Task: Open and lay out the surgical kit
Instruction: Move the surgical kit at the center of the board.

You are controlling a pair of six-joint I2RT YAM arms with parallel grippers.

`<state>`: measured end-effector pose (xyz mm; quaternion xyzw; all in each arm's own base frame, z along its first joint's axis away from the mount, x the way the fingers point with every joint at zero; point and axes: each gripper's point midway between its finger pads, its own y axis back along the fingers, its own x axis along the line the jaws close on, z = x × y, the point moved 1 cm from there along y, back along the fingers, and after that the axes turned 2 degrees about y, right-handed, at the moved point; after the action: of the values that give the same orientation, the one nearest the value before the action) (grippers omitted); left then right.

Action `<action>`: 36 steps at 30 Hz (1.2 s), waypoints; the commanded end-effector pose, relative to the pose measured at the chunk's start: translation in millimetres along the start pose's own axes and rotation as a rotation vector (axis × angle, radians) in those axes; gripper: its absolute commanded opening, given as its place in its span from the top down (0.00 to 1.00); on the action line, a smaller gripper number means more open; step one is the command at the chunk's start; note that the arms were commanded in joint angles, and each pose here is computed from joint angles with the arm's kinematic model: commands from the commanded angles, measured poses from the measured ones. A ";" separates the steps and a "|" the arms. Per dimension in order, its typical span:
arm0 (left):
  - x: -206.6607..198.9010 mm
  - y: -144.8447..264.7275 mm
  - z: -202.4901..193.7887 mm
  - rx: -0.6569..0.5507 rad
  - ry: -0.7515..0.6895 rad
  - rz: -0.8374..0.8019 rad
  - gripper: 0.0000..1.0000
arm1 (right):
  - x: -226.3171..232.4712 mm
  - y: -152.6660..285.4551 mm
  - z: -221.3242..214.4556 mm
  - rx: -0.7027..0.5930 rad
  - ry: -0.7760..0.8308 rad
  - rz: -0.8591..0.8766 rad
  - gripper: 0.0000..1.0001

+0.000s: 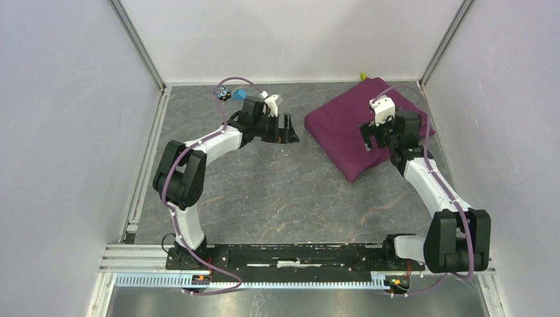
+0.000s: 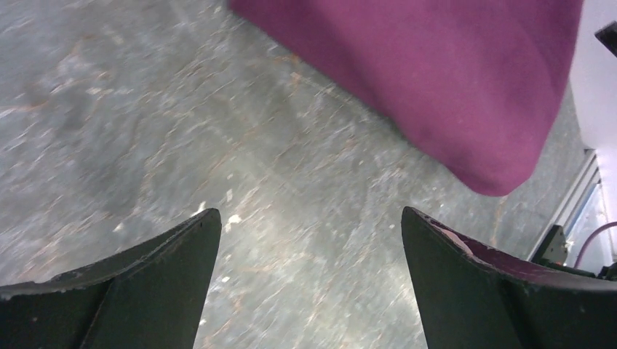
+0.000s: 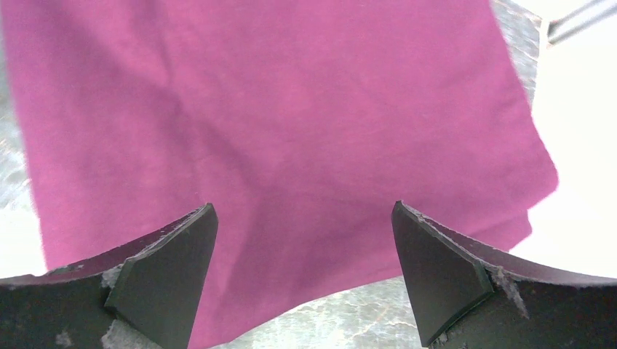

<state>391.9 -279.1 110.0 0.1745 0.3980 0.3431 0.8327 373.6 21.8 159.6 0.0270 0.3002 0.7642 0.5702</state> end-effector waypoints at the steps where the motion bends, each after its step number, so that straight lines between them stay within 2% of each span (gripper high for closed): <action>1: -45.5 -25.0 19.0 -0.029 0.018 -0.059 0.00 | -42.1 -5.6 13.8 0.018 -0.109 -0.164 0.03; 3: -58.2 -35.4 16.1 -0.007 0.027 -0.062 0.00 | -61.8 -8.5 6.3 0.042 -0.181 -0.229 0.03; 9: -73.5 -60.0 9.9 0.031 0.111 -0.062 0.00 | -104.5 -17.3 7.5 -0.005 -0.370 -0.362 0.03; 18: -80.2 -72.3 0.7 0.046 0.149 -0.039 0.00 | -159.2 -28.5 -15.1 -0.023 -0.592 -0.516 0.03; 23: -87.4 -84.3 -4.4 0.086 0.165 -0.051 0.01 | -171.2 -32.5 -39.2 0.004 -0.676 -0.528 0.03; 27: -94.4 -96.9 -10.7 0.129 0.206 -0.076 0.05 | -170.1 -33.8 -57.6 0.022 -0.734 -0.503 0.03; 36: -99.2 -122.9 -15.2 0.174 0.264 -0.089 0.12 | -157.7 -32.9 -76.9 0.045 -0.763 -0.437 0.02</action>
<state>385.3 -418.8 73.1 0.1953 0.5177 0.3031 0.7759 426.4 -153.2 128.4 0.2507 0.0999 0.5351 0.8005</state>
